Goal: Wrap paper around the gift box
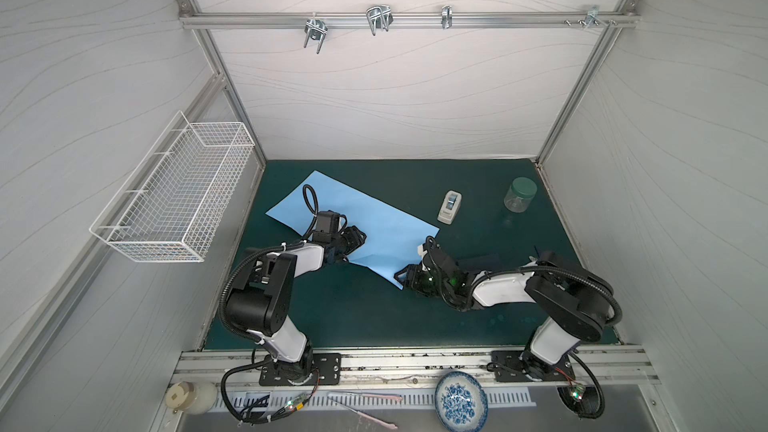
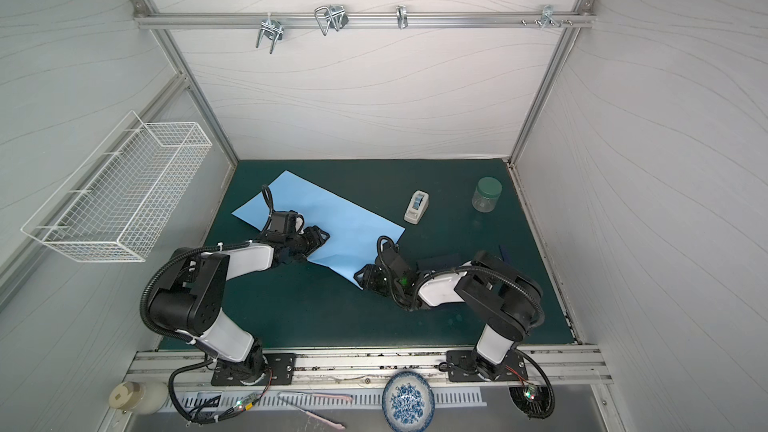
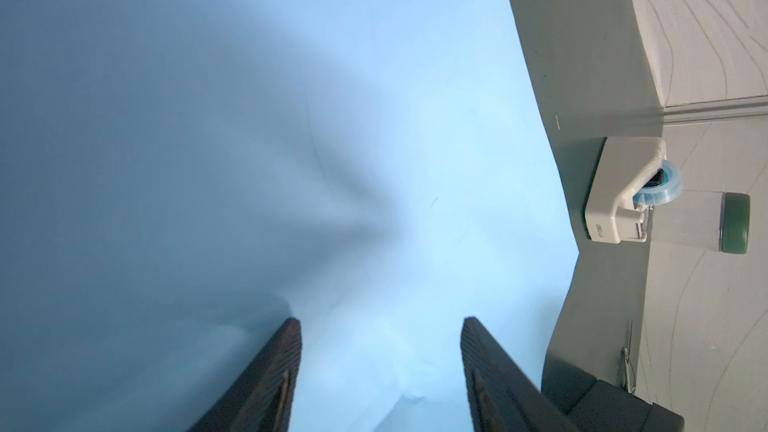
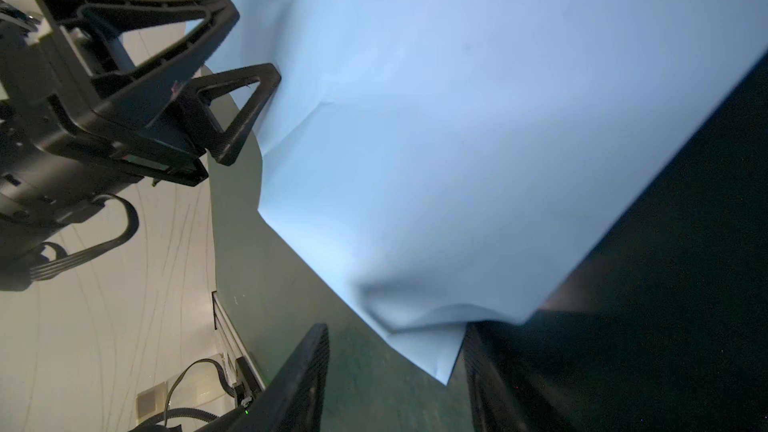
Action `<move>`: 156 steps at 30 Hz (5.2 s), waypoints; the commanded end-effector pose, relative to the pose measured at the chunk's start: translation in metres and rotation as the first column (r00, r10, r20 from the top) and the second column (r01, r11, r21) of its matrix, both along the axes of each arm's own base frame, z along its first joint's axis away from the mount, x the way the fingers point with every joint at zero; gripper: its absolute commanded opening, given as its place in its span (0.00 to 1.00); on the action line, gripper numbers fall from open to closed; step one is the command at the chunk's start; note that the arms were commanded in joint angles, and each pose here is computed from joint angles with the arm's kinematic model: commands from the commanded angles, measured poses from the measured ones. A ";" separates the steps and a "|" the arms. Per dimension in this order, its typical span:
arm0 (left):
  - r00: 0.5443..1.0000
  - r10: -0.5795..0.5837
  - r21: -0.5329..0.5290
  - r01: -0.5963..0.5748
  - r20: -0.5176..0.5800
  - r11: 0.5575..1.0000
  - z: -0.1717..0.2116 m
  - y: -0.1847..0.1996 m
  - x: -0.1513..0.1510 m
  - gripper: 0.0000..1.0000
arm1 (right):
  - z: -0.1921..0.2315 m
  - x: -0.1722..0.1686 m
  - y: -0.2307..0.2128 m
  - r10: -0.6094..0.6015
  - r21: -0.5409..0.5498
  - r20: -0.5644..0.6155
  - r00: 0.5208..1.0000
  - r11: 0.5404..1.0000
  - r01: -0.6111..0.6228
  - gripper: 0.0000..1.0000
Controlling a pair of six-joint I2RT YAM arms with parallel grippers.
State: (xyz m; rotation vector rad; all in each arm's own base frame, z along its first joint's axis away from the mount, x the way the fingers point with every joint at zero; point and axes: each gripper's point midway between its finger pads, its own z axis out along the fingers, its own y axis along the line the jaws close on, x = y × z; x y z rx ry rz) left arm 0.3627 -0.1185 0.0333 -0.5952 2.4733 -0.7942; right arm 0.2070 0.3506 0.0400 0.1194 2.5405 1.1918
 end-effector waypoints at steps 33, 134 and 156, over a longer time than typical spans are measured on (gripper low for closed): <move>0.999 0.017 -0.070 -0.014 0.041 0.997 0.054 -0.002 -0.018 0.71 | 0.059 0.012 -0.118 0.342 -0.290 -0.071 0.937 0.892 -0.347 0.00; 0.901 -0.420 -0.246 0.386 -0.106 0.889 0.052 -0.139 -0.193 0.62 | 0.061 -0.068 -0.050 0.280 -0.032 -0.033 0.960 0.959 -0.281 0.85; 0.934 -0.358 -0.154 0.354 -0.001 0.923 0.086 -0.127 -0.133 0.62 | 0.083 -0.021 -0.007 0.296 -0.069 0.086 0.951 0.954 -0.291 0.82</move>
